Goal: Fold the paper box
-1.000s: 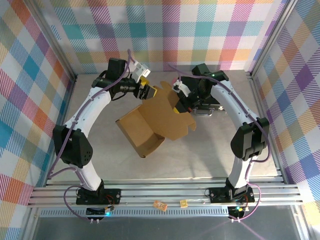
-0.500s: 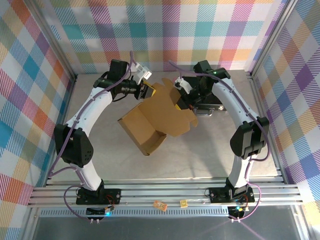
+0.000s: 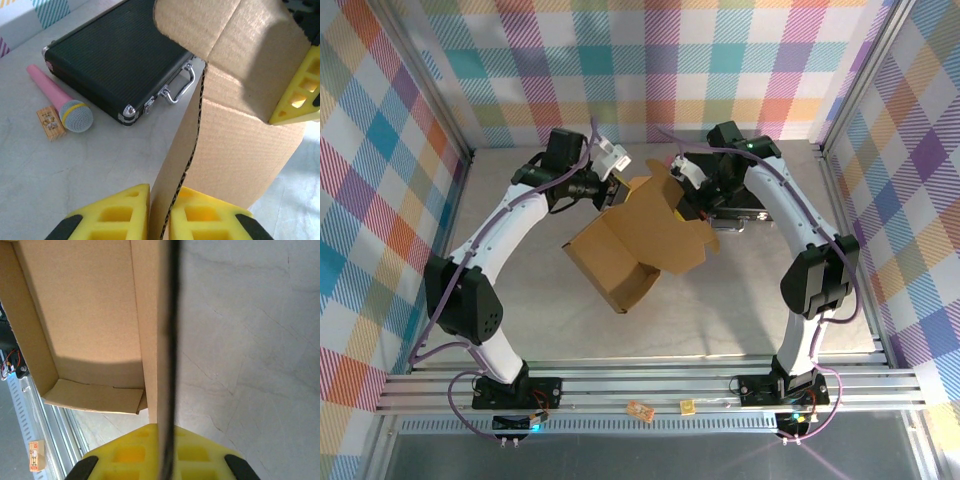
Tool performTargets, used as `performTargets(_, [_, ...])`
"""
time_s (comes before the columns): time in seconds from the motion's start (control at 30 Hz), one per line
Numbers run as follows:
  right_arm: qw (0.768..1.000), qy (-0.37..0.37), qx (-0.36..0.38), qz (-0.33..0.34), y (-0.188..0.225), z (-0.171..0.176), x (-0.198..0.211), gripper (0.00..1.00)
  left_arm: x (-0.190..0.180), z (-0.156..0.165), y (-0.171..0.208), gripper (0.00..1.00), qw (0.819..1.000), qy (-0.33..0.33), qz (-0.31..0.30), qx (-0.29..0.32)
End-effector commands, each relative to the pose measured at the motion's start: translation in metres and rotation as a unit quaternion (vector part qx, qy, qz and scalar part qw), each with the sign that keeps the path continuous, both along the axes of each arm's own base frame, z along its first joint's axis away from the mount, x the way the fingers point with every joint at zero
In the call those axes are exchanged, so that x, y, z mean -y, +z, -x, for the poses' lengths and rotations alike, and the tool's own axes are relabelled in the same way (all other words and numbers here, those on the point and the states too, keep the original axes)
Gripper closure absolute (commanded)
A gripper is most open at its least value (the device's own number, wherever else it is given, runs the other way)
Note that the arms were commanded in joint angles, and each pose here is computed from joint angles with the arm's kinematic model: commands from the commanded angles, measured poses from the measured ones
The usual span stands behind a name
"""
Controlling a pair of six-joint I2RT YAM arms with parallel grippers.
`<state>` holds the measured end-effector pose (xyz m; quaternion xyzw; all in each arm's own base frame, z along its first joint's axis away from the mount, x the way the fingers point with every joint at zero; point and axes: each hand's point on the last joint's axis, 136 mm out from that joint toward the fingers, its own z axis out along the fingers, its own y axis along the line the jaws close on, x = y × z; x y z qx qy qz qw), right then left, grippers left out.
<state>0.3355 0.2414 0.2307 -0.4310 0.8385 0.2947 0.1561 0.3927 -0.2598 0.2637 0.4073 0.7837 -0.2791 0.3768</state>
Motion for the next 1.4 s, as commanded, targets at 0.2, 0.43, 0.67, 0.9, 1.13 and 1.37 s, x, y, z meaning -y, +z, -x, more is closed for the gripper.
performTargets(0.2, [0.997,0.01,0.049,-0.066,0.05,0.007,-0.025,1.0,0.017,0.018,-0.021,0.82,0.998,0.021,-0.056,0.016])
performTargets(0.43, [0.997,0.007,0.034,-0.068,0.051,0.011,-0.03,1.0,0.033,0.013,-0.035,0.95,0.989,0.048,-0.117,0.072])
performTargets(0.67, [0.998,-0.024,0.03,-0.053,0.049,0.001,-0.028,1.0,0.036,0.002,-0.042,1.0,0.978,0.093,-0.152,0.106])
performTargets(0.9, [0.995,-0.08,0.007,-0.051,0.046,-0.009,-0.036,1.0,0.047,0.011,-0.05,1.0,0.973,0.095,-0.167,0.125])
performTargets(1.13, [0.989,-0.111,-0.01,-0.092,0.059,-0.01,-0.052,1.0,0.061,0.013,-0.058,1.0,0.967,0.126,-0.165,0.147])
performTargets(1.37, [0.988,-0.121,0.003,-0.099,0.074,-0.01,-0.05,0.84,0.041,-0.004,-0.058,1.0,0.948,0.204,-0.202,0.136])
